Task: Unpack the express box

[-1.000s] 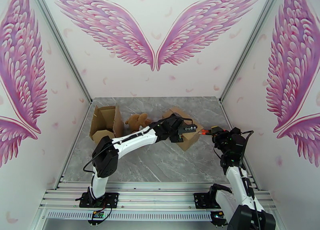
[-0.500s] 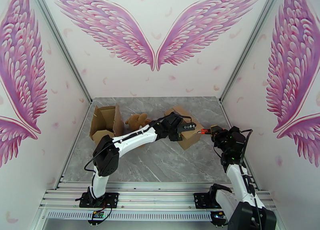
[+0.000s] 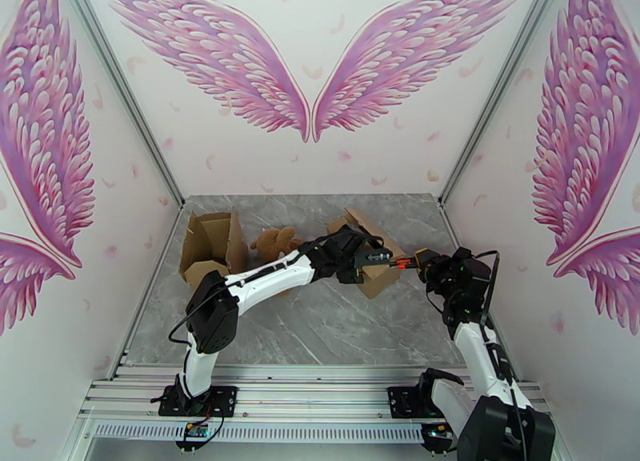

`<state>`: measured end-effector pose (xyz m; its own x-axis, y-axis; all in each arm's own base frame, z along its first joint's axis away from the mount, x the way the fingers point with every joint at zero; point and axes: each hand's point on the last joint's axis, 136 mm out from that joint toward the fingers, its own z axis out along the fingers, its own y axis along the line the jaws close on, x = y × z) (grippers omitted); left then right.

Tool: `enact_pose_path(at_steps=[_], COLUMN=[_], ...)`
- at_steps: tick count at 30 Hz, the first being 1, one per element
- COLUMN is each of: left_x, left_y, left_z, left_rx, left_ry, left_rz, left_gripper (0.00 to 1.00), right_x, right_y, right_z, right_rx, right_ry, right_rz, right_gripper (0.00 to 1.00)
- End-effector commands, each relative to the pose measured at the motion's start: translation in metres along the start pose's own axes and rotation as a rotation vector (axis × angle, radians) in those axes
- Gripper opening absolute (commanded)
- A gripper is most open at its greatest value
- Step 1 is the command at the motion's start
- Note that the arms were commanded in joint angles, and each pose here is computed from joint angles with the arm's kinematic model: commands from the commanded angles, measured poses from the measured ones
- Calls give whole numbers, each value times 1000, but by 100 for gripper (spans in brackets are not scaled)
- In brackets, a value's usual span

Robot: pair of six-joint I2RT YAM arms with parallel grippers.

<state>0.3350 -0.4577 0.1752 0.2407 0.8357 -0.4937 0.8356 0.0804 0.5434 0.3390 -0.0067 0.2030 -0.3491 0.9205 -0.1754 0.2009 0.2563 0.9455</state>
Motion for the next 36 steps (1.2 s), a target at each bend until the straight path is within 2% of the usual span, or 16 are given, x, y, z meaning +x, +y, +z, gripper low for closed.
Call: enact_pose_path(at_steps=[1, 8, 12, 16, 23, 28, 36], left_x=[-47, -32, -23, -14, -14, 2, -6], left_y=[1, 20, 21, 14, 29, 28, 43], left_z=[-8, -8, -3, 2, -12, -6, 13], left_rx=[-45, -67, -48, -13, -32, -3, -40], left_ry=[-113, -83, -74, -51, -89, -69, -95], left_rz=[66, 14, 34, 165, 339, 482, 539], left_gripper=[89, 89, 89, 88, 88, 89, 89], right_x=[15, 10, 14, 13, 3, -2, -6], right_y=[10, 16, 7, 1, 9, 16, 22], right_z=[9, 8, 6, 12, 32, 40, 47], right_rx=[-16, 23, 35, 38, 17, 12, 12], right_ry=[123, 117, 119, 124, 166, 180, 210], right_rz=[-29, -102, -92, -90, -106, -119, -132], right_gripper=[0, 0, 0, 0, 0, 0, 0])
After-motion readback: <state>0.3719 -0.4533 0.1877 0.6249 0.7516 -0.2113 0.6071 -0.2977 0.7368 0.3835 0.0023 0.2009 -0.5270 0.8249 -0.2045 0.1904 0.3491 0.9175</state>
